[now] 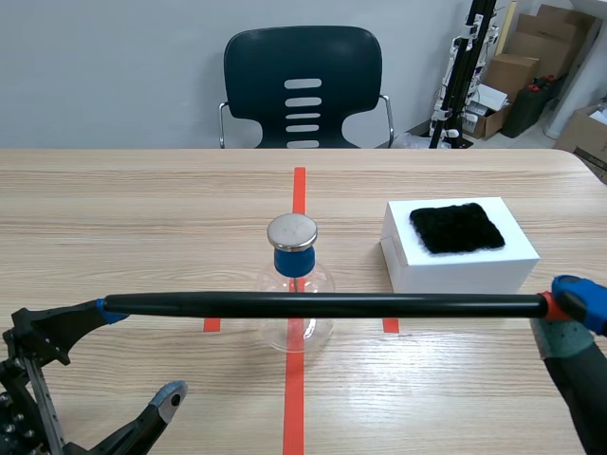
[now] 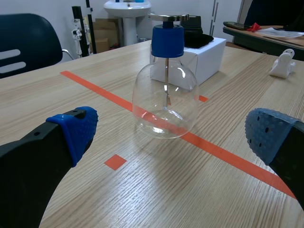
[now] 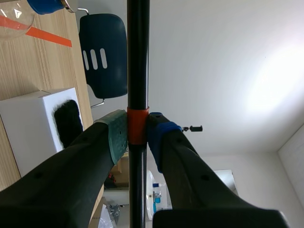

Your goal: Do the electroscope experiment. move the rod toward and away from the electroscope

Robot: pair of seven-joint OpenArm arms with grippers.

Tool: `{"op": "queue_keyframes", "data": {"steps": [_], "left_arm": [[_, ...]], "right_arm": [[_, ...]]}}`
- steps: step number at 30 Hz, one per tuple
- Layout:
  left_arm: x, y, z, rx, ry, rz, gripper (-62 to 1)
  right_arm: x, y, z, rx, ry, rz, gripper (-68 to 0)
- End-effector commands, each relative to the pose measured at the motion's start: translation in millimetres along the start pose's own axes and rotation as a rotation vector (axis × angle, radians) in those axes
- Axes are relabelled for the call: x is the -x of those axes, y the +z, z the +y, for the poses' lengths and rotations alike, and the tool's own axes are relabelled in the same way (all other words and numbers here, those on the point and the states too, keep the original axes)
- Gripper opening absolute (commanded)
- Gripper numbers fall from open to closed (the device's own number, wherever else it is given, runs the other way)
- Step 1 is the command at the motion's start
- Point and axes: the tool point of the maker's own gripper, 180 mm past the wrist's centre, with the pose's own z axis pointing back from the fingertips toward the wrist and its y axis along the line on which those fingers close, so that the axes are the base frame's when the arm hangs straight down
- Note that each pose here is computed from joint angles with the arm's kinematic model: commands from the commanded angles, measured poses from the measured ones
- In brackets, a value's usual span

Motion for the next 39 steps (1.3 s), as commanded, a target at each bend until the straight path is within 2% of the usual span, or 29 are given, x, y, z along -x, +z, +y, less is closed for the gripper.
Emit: {"op": "queue_keyframes", "data": {"steps": [1, 31, 39], "left_arm": [[-9, -4, 3, 0.001, -0.008, -0.036, 1.4], [-9, -4, 3, 0.001, -0.008, -0.036, 1.4], [-9, -4, 3, 0.001, -0.008, -0.036, 1.4]], "right_arm": [[1.9, -1, -6, 0.02, 0.011, 0.006, -67.3], [1.9, -1, -10, 0.042, 0.025, 0.007, -67.3], [17.8, 2, -14, 0.048, 0.041, 0.059, -67.4]]}}
